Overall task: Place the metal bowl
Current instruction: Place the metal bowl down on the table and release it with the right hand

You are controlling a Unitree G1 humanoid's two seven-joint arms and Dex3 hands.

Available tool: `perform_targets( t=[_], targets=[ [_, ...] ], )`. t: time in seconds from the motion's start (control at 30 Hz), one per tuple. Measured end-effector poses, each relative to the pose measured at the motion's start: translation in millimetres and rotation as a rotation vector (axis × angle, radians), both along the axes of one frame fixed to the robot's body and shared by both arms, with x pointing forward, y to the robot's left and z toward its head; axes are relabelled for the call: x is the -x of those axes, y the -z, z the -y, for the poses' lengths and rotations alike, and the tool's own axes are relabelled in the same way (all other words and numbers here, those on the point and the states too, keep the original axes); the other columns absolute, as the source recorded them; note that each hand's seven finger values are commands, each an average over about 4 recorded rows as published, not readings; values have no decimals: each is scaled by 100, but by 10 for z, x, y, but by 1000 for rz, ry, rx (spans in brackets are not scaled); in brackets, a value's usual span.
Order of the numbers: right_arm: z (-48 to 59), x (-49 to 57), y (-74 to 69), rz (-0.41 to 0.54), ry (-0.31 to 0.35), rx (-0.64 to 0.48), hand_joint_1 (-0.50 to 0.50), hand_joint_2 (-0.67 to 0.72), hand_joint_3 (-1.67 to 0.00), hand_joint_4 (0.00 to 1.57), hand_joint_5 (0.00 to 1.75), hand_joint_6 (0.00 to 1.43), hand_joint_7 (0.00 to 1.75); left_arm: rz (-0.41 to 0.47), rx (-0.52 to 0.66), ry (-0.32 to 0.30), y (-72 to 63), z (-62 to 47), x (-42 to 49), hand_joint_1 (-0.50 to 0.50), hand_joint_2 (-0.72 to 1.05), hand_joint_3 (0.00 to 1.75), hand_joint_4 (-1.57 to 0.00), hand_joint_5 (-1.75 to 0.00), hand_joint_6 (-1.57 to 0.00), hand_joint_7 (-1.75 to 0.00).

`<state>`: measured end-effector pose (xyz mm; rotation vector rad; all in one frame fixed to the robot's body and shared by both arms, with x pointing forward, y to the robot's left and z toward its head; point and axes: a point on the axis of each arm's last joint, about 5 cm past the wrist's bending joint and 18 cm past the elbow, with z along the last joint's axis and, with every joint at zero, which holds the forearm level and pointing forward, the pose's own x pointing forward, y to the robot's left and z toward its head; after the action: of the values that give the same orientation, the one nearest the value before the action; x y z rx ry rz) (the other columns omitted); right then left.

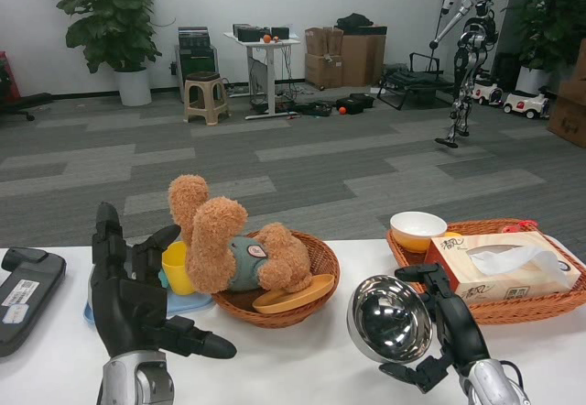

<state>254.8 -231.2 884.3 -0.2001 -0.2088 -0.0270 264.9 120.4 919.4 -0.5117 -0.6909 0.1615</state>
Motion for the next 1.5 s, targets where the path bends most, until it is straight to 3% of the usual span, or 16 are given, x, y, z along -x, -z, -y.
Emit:
perform_targets(
  t=[0.23,0.37,0.53,0.87,1.27,1.5],
  targets=[
    [0,-13,0,-4,1,0,-25,-48,-151,123,107,11,157,0,0,0,0,0,0,-48,-72,0,-116,-128,0,-7],
    [2,-10,15,-15,0,13,-25,-48,-151,124,107,11,159,0,1,0,0,0,0,-48,-64,0,-116,-133,0,-7],
    [-9,-11,19,-28,-21,78,-25,-48,-151,123,104,11,155,0,2,-2,-1,-2,-1,-48,-72,0,-114,-133,0,-7],
    [-1,-2,61,-59,-23,104,-25,-48,-151,123,102,11,155,-6,1,-8,8,-13,-4,-48,-72,0,-114,-133,0,-7],
    [49,41,163,-130,-5,112,-25,-48,-151,123,102,11,154,-15,1,-14,20,-16,-9,-48,-72,0,-112,-128,-1,-7],
    [116,87,244,-192,20,122,-25,-48,-151,131,107,11,155,-25,-2,-23,34,-26,-19,-48,-72,0,-112,-123,-3,-7]
  ],
)
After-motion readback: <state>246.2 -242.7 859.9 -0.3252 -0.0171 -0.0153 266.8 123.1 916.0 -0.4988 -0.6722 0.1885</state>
